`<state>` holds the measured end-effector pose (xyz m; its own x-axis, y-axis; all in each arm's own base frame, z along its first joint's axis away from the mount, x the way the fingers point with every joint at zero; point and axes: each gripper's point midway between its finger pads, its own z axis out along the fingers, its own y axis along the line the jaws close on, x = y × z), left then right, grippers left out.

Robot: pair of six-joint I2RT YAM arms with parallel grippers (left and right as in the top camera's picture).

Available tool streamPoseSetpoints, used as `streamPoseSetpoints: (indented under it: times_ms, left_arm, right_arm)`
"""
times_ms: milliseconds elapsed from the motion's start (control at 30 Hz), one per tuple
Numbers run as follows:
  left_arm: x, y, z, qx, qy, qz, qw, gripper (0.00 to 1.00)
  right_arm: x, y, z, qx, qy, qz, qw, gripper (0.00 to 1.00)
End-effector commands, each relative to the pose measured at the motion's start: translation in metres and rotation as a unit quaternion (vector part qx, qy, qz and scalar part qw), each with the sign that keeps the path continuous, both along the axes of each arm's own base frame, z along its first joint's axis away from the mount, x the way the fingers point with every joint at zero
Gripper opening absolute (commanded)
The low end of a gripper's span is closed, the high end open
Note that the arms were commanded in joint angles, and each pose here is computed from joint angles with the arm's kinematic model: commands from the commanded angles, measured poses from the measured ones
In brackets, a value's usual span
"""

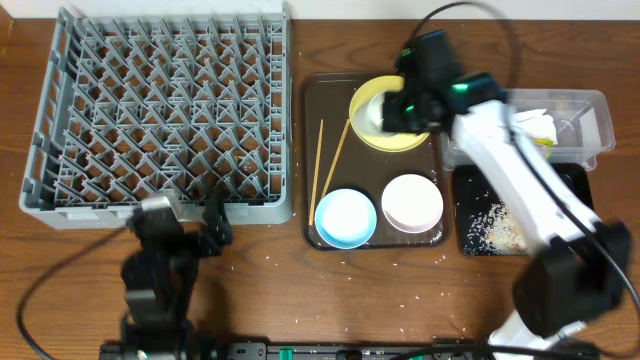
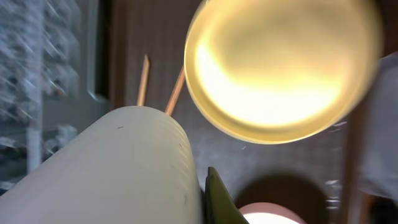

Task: Sort waste into correct bins and load items into the dishwasher

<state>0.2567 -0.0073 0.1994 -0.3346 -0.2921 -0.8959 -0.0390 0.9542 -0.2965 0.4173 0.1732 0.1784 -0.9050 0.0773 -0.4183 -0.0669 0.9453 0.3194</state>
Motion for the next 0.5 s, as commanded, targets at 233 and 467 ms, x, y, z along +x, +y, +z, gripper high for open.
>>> streamPoseSetpoints:
  times_ms: [233, 467]
  left_arm:
    - [0.036, -0.127, 0.1, -0.194, 0.021, -0.407, 0.892, 0.86]
    - [0.044, -0.143, 0.085, -0.448, 0.217, -0.382, 0.779, 0.86]
  right_arm:
    - [0.006, 0.004, 0.058, 0.117, -0.054, 0.039, 0.991, 0.01]
    - [0.005, 0.048, 0.065, 0.245, -0.047, 0.157, 0.956, 0.01]
